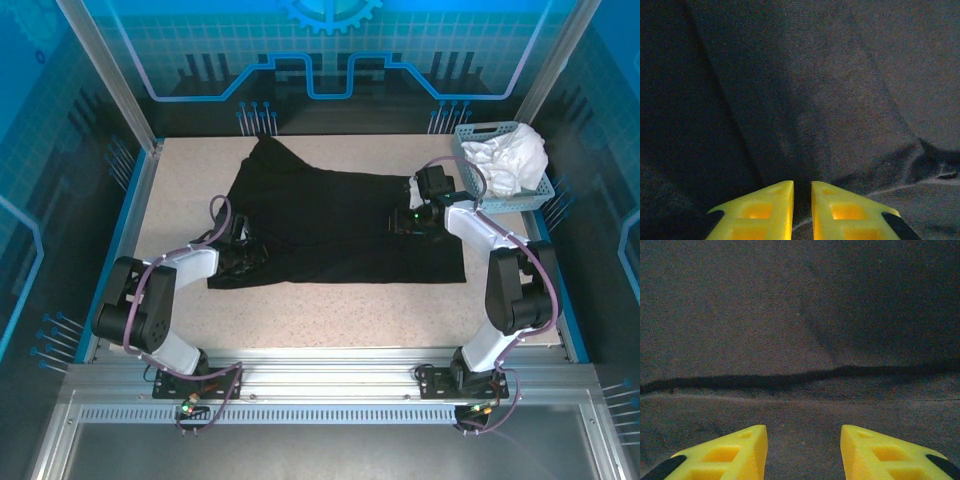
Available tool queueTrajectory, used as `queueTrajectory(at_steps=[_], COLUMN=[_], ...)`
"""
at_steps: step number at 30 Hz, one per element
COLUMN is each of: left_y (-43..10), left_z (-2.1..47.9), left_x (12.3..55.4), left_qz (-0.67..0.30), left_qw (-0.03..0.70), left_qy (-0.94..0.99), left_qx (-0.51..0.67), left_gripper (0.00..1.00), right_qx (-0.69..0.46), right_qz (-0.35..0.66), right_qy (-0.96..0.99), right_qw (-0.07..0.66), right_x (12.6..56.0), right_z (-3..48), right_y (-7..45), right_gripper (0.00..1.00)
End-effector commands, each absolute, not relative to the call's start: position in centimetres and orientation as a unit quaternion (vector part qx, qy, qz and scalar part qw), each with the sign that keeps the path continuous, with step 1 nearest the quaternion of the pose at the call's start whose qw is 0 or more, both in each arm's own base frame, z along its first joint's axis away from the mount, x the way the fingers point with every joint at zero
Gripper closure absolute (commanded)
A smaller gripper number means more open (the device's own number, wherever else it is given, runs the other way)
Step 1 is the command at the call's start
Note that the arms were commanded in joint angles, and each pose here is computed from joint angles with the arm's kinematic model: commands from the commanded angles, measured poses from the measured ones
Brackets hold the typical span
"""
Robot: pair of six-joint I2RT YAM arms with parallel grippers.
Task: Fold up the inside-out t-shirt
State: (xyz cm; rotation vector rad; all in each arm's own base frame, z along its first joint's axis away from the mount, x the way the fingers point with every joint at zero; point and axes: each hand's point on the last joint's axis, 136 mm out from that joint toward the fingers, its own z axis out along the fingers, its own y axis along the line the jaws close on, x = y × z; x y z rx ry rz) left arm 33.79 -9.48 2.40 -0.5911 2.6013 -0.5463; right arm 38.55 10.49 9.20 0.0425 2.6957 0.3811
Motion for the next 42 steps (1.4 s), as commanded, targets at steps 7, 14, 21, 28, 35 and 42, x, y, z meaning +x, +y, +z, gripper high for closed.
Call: queueTrajectory(at_steps=[7, 14, 21, 28, 35, 42], left_y=[-9.8, -9.7, -9.2, -9.2, -11.0, -11.7], left_z=[3.8, 6.6, 6.9, 8.4, 10.4, 9.3], left_x=[35.0, 35.7, 35.4, 37.7, 42.6, 48.9], left_qz=[-0.199, -0.205, -0.190, -0.179, -0.170, -0.107], left_qw=[0.228, 0.266, 0.269, 0.296, 0.327, 0.333], left_qy=[0.933, 0.923, 0.925, 0.923, 0.921, 0.933], left_qx=[-0.194, -0.186, -0.187, -0.171, -0.127, -0.088], left_gripper=[1.00, 1.00, 1.00, 1.00, 1.00, 0.74], right_qx=[0.010, 0.010, 0.011, 0.010, 0.009, 0.007], right_qz=[0.126, 0.125, 0.124, 0.128, 0.126, 0.127], right_qy=[0.970, 0.970, 0.971, 0.970, 0.970, 0.969], right_qw=[0.206, 0.207, 0.204, 0.206, 0.208, 0.212], right_x=[38.2, 38.3, 38.2, 38.3, 38.3, 37.9], right_z=[9.2, 9.1, 8.8, 9.0, 9.2, 9.7], right_y=[10.1, 10.0, 10.0, 10.1, 9.9, 9.9], right_gripper=[0.56, 0.56, 0.56, 0.56, 0.56, 0.56])
